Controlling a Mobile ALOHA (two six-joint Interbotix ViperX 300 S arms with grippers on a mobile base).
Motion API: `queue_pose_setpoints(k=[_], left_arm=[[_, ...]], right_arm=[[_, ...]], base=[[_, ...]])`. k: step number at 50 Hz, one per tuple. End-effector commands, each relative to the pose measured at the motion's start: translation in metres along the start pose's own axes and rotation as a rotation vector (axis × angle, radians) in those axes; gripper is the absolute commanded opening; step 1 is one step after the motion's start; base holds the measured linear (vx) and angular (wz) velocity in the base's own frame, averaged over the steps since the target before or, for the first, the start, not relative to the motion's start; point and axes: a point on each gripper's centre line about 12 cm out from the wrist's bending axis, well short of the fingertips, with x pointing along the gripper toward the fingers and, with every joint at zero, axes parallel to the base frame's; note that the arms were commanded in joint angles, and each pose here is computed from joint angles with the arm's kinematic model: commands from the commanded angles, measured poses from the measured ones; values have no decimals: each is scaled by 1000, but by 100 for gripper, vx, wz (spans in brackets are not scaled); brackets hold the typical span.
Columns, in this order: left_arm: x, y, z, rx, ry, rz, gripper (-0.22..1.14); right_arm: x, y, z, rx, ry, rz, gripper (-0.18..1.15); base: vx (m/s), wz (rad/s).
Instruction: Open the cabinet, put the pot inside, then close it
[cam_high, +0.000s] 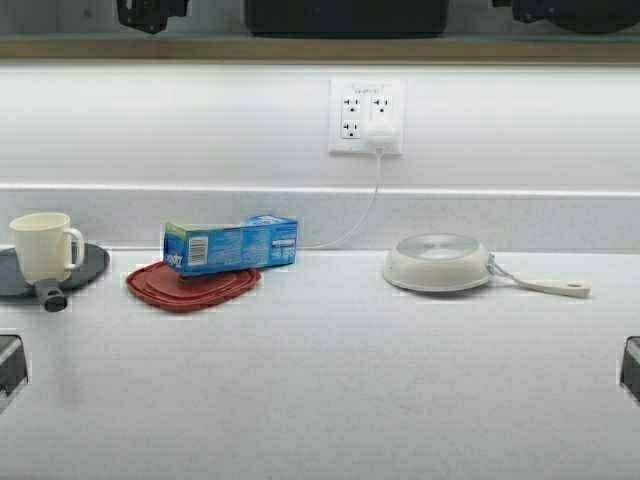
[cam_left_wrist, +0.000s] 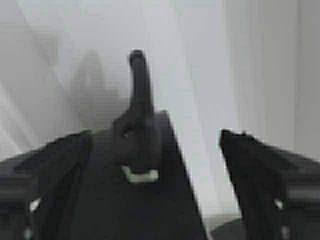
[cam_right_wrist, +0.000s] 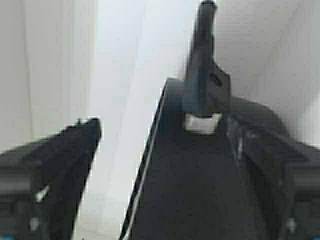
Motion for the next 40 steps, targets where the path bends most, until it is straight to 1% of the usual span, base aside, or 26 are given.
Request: queue_pose_setpoints(k=[1,5,8,10,11,13,16,18,19,20,23,26,31,37,40], left_arm=[[-18,-17,8,16,-11,-59,96],[-28,-16,10,24,-11,-54,81],[-34,-14,10,36,-6,-49,61],[-37,-14,10,46,-1,-49,45],[-40,-14,10,57,6,-51,31],[-44,-16,8,79,22,-60,13],[-49,-19,7,134,49,-74,-7],[-53,-21,5,180,71,-74,-9],[-54,-22,5,207,79,-72,-7],[-56,-24,5,231,89,-68,-3],[-60,-27,6,306,117,-38,5],[-64,-31,7,397,147,-3,7],[-68,-42,11,583,202,40,5],[-72,-53,15,846,290,81,5],[-75,-54,19,946,325,101,5]], right_arm=[[-19,15,4,-8,-3,48,102],[-31,11,3,-11,6,37,94],[-37,11,0,-21,20,38,80],[-40,12,-3,-38,36,45,67],[-42,12,-4,-49,45,47,58],[-45,14,-8,-79,69,55,41],[-49,18,-16,-142,115,74,12],[-52,18,-21,-202,148,79,-2],[-52,18,-23,-238,161,79,-5],[-53,17,-25,-275,176,74,-6],[-54,16,-29,-384,216,54,2],[-55,14,-31,-482,240,27,11],[-57,14,-31,-670,284,-12,10],[-56,25,-27,-902,344,-58,9],[-55,31,-24,-1014,389,-95,9]], base=[[-1,-1],[-2,-1],[-2,-1],[-3,-1],[-4,-2],[-5,-2],[-6,-3],[-7,-4],[-8,-4],[-9,-4],[-10,-5],[-11,-8],[-14,-10],[-15,-15],[-17,-16]])
